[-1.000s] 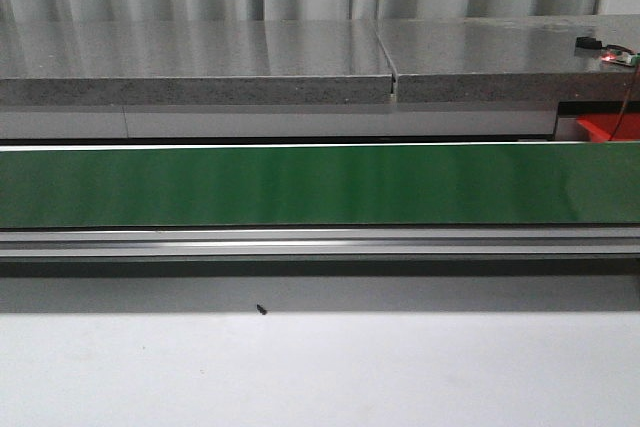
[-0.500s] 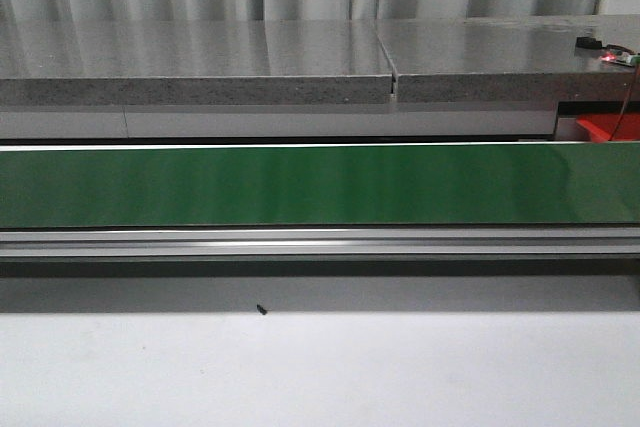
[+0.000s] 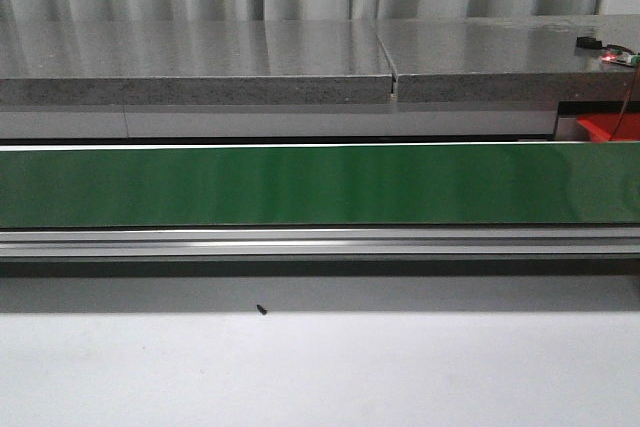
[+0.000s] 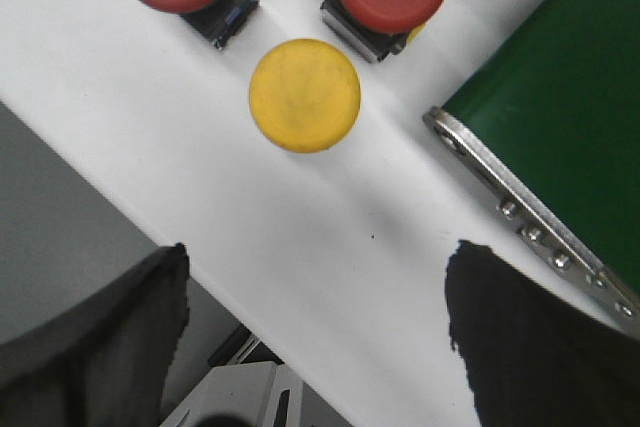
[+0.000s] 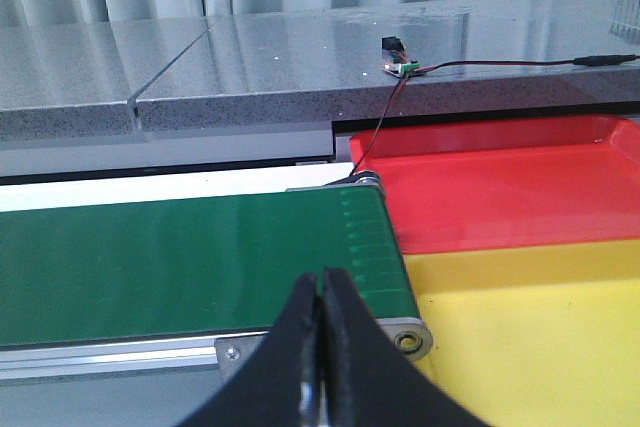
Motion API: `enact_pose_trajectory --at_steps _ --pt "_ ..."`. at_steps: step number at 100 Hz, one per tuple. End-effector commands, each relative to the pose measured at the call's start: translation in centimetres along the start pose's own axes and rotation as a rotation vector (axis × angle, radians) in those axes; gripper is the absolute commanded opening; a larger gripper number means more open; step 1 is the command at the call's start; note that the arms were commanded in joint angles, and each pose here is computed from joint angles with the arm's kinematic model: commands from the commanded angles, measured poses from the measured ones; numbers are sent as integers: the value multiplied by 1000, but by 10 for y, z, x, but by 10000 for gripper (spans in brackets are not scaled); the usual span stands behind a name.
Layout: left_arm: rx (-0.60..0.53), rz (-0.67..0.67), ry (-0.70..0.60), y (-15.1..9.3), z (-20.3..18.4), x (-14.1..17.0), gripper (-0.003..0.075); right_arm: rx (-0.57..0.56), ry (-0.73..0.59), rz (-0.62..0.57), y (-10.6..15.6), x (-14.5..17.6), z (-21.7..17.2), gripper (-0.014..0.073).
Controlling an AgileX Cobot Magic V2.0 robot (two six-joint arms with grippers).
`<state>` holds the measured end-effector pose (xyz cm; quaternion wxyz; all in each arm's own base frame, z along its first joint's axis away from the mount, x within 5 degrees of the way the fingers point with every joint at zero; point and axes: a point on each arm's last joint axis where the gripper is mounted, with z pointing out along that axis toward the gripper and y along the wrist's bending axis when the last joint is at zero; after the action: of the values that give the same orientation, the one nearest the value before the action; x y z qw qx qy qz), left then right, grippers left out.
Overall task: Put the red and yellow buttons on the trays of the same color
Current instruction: 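Move the left gripper over the button cluster, down onto a yellow button, then close the left gripper on the yellow button and lift it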
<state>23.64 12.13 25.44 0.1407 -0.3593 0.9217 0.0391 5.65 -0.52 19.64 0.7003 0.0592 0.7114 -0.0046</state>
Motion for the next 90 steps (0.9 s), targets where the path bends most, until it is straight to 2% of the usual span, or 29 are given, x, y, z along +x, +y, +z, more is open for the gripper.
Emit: enact_pose_trajectory --at_steps 1,25,48,65,74,90 --pt "10 -30 -43 2 -5 -13 514 -6 -110 -17 1 -13 -3 -68" --pt "-2 -38 20 7 19 -20 514 -6 -110 -17 1 -13 -3 -68" --pt "10 -39 -13 5 28 -28 514 -6 -110 -17 1 -13 -3 -68" --pt "10 -43 13 2 41 -36 510 -6 -110 -17 1 -13 -3 -68" --pt "13 -48 23 0 47 -40 465 -6 -110 -17 1 -13 -3 -68" --pt "11 -47 31 -1 54 -44 341 -6 -110 -17 1 -13 -3 -68"
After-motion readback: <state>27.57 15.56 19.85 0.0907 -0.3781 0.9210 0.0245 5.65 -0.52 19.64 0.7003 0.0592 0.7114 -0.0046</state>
